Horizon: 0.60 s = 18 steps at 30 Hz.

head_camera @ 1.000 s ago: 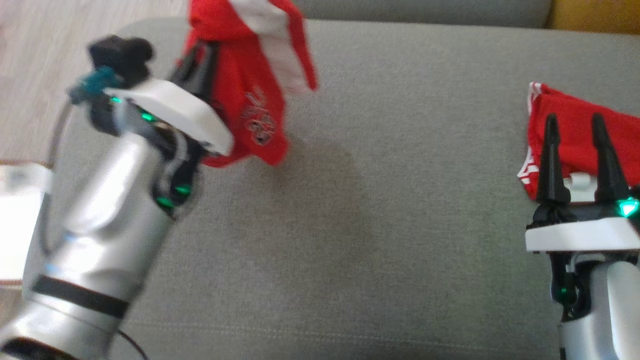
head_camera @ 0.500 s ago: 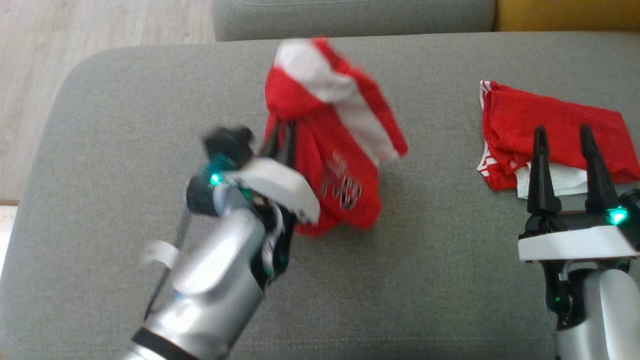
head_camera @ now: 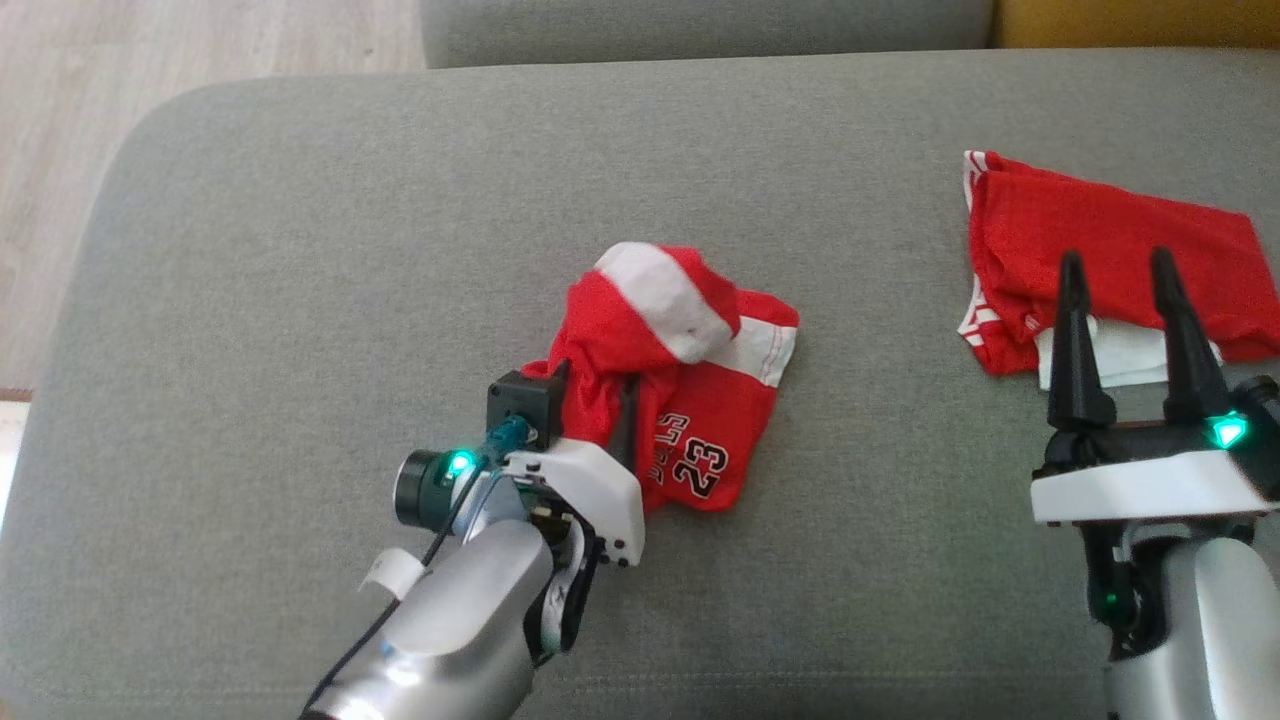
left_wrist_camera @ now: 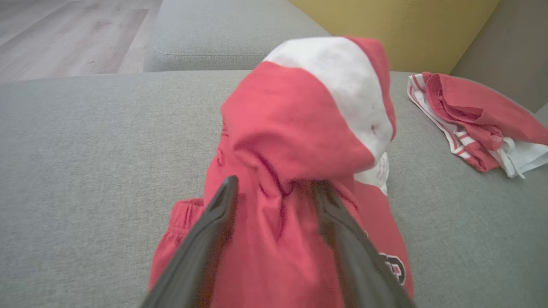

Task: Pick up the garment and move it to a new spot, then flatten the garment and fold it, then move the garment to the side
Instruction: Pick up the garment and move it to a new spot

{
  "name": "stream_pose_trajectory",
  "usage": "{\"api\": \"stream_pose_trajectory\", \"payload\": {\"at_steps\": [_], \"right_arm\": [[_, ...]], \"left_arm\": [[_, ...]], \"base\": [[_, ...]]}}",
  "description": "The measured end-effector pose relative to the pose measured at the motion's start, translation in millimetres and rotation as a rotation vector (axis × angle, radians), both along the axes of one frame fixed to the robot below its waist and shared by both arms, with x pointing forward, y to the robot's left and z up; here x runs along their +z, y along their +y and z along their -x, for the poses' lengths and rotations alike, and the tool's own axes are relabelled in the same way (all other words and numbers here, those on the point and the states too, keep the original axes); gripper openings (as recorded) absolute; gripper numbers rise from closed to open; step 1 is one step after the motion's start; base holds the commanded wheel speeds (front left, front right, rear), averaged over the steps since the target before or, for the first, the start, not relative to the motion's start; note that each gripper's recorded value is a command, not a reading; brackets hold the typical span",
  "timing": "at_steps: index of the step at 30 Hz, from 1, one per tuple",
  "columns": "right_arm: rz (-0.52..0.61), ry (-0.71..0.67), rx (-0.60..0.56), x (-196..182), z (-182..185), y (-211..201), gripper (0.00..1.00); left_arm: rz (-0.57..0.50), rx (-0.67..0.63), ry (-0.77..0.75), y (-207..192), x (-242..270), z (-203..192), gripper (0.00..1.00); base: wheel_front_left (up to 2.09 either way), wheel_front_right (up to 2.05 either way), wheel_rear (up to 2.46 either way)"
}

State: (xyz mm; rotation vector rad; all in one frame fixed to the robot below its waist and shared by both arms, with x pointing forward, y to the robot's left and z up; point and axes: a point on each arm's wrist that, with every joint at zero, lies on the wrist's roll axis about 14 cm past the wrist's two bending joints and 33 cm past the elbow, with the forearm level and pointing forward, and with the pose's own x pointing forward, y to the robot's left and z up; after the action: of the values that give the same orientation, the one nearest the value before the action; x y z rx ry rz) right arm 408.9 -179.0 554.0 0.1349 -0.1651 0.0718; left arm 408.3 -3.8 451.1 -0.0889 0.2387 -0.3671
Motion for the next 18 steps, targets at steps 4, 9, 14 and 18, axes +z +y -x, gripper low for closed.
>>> {"api": "stream_pose_trajectory", "payload": {"at_steps": [4,9,14,18], "right_arm": [[-0.002,0.001,-0.001,-1,-3,0,1.00],[-0.005,0.002,0.018,-1,-6,7,1.00],[-0.008,0.028,0.036,-10,-4,14,1.00],[-0.009,0.026,0.048,-9,-2,18,1.00]], "left_arm": [[0.017,0.053,-0.022,13,9,-8,1.00],[0.076,0.110,-0.152,29,53,-24,1.00],[0.120,0.223,-0.323,78,106,-31,1.00],[0.076,0.277,-0.376,114,113,-21,1.00]], "base": [[0.00,0.00,0.00],[0.00,0.00,0.00],[0.00,0.00,0.00],[0.00,0.00,0.00]]}}
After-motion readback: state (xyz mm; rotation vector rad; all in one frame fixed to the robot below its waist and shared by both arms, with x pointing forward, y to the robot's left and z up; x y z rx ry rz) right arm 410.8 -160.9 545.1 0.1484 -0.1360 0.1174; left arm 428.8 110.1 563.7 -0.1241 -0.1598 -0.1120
